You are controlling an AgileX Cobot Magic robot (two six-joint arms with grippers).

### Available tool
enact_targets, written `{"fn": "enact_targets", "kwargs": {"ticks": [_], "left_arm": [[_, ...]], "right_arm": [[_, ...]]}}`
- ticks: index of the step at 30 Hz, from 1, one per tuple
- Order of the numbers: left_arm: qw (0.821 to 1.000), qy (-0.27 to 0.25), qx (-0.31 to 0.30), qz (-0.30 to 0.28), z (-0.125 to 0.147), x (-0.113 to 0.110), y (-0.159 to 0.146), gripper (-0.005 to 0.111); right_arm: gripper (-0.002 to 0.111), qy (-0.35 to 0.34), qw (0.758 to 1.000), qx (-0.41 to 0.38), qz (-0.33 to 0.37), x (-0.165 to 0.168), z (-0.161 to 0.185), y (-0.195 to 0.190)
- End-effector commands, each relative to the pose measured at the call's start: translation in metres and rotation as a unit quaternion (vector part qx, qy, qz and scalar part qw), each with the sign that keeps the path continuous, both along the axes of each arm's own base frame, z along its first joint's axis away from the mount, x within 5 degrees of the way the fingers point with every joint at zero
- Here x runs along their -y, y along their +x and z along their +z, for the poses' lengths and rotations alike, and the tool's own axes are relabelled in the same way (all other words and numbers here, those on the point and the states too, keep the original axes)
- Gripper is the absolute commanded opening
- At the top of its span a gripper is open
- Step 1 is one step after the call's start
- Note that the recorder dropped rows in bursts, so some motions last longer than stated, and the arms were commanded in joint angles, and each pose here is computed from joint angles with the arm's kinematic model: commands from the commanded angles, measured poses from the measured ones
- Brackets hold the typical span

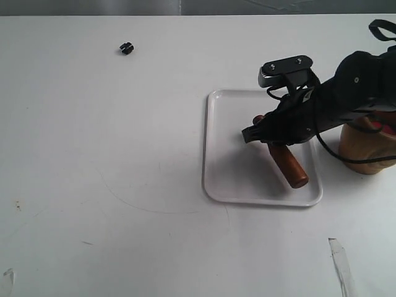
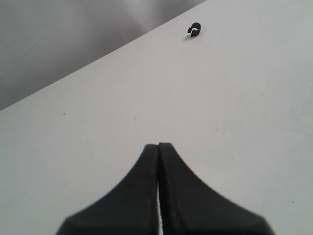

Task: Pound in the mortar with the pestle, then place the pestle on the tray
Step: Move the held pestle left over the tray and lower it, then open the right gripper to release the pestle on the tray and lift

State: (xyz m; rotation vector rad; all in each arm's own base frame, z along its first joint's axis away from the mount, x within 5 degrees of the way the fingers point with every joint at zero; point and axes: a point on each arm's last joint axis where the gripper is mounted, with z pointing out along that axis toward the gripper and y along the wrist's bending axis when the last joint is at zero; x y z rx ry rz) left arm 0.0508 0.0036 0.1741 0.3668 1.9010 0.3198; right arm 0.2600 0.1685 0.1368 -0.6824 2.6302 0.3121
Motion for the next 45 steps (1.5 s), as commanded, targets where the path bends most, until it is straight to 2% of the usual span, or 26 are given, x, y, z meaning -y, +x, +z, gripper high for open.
{"fn": "enact_targets", "kwargs": {"ticks": [1,3,6,8,11,13,15,17,18,22,23,25,31,38,43,45], "left_arm": [[1.0,-0.007,0.002,-0.003,0.0,0.001,0.0,0.0],[1.0,-0.007,0.002,-0.003,0.0,0.001,0.0,0.0],[1.0,-0.007,0.002,-0.003,0.0,0.001,0.0,0.0],[1.0,-0.007,0.002,-0.003,0.0,0.001,0.0,0.0],[1.0,-0.007,0.002,-0.003,0.0,0.001,0.0,0.0],[1.0,-0.007,0.002,-0.003,0.0,0.001,0.0,0.0],[1.0,-0.007,0.002,-0.003,0.0,0.001,0.0,0.0],[1.0,-0.007,0.002,-0.003,0.0,0.001,0.0,0.0],[1.0,-0.007,0.002,-0.003,0.0,0.001,0.0,0.0],[1.0,-0.007,0.002,-0.003,0.0,0.001,0.0,0.0],[1.0,-0.007,0.002,-0.003,0.0,0.001,0.0,0.0],[1.0,-0.007,0.002,-0.003,0.0,0.001,0.0,0.0],[1.0,-0.007,0.002,-0.003,0.0,0.001,0.0,0.0],[1.0,-0.007,0.002,-0.003,0.0,0.001,0.0,0.0],[1.0,-0.007,0.002,-0.003,0.0,0.001,0.0,0.0],[1.0,-0.007,0.002,-0.003,0.0,0.001,0.0,0.0]], "right_arm": [[0.007,0.005,1.0,0.015,-0.002,-0.002,0.003,0.003],[0.018,0.005,1.0,0.015,-0.002,-0.002,0.003,0.003],[0.054,0.007,1.0,0.025,-0.003,-0.002,0.004,0.005],[0.067,0.011,0.999,0.038,-0.007,-0.003,0.005,0.007],[0.068,0.018,0.998,0.062,-0.009,-0.003,0.009,0.01],[0.068,0.029,0.995,0.097,-0.008,-0.002,0.024,0.012],[0.065,0.044,0.991,0.128,-0.012,-0.002,0.038,0.013],[0.057,0.065,0.982,0.175,-0.025,0.001,0.054,0.012],[0.046,0.088,0.971,0.22,-0.043,0.007,0.07,0.008],[0.019,0.135,0.933,0.325,-0.079,0.027,0.104,-0.012],[0.009,0.149,0.915,0.364,-0.087,0.036,0.115,-0.023],[0.0,0.158,0.896,0.406,-0.082,0.046,0.125,-0.038],[0.0,0.184,0.848,0.493,-0.059,0.073,0.143,-0.084],[0.0,0.258,0.799,0.541,-0.04,0.094,0.148,-0.133],[0.0,0.318,0.731,0.604,-0.009,0.108,0.148,-0.169],[0.0,0.338,0.713,0.615,-0.012,0.115,0.147,-0.181]]}}
